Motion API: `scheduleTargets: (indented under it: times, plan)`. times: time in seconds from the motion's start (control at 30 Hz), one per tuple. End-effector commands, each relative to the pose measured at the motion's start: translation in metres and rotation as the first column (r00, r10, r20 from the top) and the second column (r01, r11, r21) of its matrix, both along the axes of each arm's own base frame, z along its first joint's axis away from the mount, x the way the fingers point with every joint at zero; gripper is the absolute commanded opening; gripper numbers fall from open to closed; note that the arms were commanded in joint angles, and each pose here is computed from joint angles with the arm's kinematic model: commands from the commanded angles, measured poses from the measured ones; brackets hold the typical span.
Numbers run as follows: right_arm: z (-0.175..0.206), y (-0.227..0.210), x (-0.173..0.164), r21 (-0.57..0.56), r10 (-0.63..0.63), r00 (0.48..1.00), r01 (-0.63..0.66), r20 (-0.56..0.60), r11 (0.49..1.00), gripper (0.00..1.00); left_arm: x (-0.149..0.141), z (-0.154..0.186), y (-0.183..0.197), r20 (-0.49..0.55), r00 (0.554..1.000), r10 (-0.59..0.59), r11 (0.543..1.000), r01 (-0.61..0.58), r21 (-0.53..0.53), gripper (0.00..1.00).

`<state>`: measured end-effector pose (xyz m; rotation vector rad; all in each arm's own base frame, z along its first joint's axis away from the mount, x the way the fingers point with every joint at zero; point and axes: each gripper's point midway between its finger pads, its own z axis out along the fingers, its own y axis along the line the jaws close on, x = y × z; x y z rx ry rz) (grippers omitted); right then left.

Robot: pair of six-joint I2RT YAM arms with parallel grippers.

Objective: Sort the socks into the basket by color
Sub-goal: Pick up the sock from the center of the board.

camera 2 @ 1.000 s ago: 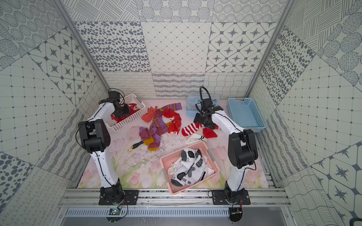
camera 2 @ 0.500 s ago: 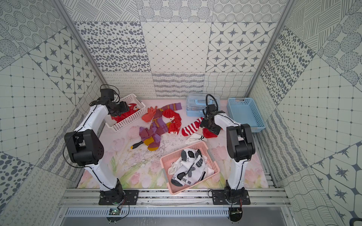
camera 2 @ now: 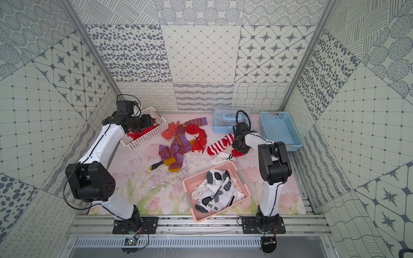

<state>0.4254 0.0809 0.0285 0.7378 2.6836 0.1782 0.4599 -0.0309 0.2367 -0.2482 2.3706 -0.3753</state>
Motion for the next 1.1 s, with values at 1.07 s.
scheduleTargets:
  times: [1.07]
  plan:
    - [0.166, 0.117, -0.041, 0.251, 0.232, 0.911, -0.327, 0.342, 0.911, 0.0, -0.089, 0.003, -0.251, 0.188, 0.821, -0.54, 0.812, 0.566, -0.14, 0.67]
